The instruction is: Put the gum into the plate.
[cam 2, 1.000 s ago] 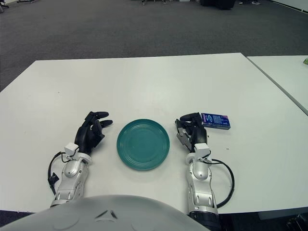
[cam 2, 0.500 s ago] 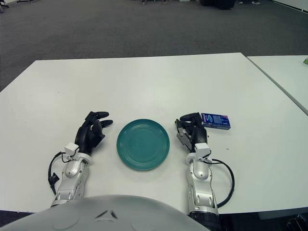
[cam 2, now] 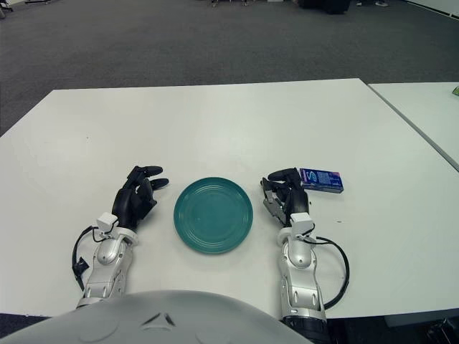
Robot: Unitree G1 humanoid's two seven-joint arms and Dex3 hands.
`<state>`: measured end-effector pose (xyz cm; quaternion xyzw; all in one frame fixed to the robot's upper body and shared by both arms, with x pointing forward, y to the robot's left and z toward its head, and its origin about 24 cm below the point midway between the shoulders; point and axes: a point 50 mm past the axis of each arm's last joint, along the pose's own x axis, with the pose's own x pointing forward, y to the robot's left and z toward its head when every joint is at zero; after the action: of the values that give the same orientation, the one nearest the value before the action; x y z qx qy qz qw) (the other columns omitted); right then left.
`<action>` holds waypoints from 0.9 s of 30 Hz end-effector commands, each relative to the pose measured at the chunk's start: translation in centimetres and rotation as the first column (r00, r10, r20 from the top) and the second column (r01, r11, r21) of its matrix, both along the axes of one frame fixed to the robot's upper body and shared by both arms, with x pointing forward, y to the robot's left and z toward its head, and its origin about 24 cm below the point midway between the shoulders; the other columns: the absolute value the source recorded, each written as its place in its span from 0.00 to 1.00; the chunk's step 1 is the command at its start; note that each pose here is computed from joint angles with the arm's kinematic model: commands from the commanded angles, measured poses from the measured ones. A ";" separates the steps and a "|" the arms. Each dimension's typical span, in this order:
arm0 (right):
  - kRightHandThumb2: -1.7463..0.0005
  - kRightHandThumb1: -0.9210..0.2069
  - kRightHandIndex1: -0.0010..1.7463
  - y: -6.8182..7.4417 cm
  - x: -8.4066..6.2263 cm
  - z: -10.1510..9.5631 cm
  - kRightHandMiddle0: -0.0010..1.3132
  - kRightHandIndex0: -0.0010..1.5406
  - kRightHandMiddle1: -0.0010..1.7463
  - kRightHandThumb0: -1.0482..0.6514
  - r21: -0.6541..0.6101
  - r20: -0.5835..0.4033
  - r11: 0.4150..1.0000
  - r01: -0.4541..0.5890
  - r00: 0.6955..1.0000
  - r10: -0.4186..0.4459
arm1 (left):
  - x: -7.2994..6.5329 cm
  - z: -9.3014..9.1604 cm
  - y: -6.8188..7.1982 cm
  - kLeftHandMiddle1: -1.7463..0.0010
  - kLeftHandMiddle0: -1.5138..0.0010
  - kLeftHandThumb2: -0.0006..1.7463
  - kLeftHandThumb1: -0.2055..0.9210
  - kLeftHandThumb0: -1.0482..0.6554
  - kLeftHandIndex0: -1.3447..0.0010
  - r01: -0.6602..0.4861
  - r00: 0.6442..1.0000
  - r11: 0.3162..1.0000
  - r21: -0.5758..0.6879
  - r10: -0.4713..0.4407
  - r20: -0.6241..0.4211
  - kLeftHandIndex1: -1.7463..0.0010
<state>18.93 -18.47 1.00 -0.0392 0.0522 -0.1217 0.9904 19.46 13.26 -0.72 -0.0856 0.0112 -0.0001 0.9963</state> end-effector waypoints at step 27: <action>0.78 0.00 0.14 -4.0 2.3 10.3 0.00 0.15 0.52 0.11 -0.999 -0.044 -0.035 -0.037 0.978 0.202 | -0.7 -1.4 0.0 0.39 0.74 0.45 1.00 0.15 0.75 0.017 0.996 1.000 0.006 -0.017 -0.092 0.29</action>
<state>20.81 -22.50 10.66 -0.7151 -0.1161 -0.0493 0.6876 19.47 13.19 -0.80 -0.0846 0.0152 -0.0029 0.9963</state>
